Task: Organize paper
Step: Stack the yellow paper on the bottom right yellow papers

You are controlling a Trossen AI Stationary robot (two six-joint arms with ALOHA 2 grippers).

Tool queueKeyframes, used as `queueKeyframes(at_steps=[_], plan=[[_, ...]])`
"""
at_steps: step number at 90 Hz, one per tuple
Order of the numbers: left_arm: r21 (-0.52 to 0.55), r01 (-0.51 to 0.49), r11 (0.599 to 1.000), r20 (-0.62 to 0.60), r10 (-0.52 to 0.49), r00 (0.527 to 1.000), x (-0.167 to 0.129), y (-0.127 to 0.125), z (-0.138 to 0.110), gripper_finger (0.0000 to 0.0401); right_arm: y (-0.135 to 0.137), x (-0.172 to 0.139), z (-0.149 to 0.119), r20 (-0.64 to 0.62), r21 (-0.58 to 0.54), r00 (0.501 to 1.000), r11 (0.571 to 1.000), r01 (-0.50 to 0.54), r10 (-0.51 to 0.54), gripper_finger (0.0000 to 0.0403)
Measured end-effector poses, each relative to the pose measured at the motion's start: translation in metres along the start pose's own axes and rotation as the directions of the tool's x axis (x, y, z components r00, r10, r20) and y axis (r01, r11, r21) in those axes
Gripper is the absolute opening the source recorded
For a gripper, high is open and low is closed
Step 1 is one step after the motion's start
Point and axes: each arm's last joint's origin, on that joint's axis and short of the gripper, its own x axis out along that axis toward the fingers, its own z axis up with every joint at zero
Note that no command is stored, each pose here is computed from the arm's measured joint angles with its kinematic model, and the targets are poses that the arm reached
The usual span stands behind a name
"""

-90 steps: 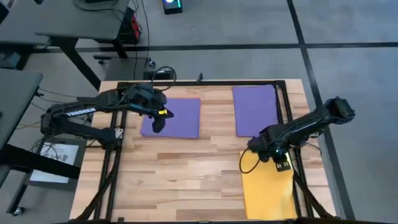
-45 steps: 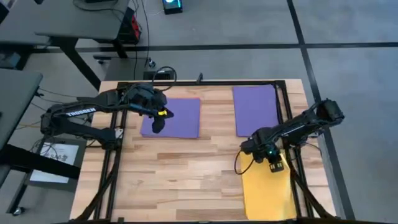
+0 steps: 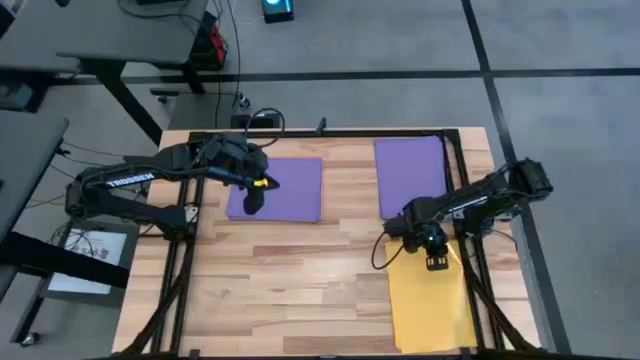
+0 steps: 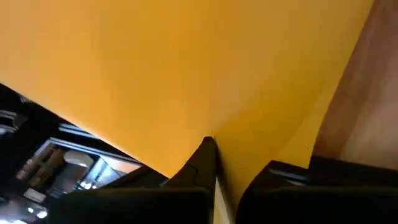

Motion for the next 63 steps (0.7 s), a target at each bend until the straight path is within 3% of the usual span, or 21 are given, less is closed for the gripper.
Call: queueKeyframes(at_steps=[19,46,63], plan=[[0.000,0.000,1.000,0.000,0.000,1.000,0.000,0.000,0.000,0.0001,0.000,0.000,0.000,-0.002,0.078,1.000,0.997,0.000,0.000,0.0013],[0.001,0.000,1.000,0.000,0.000,1.000,0.000,0.000,0.000,0.0001,-0.003,-0.001,-0.006,-0.053,0.158,0.999,0.987,0.010,-0.001,0.0121],[0.006,0.000,1.000,0.002,0.000,1.000,0.000,0.000,0.000,0.0001,-0.014,-0.007,-0.009,-0.077,0.229,0.997,0.973,-0.011,0.029,0.0156]])
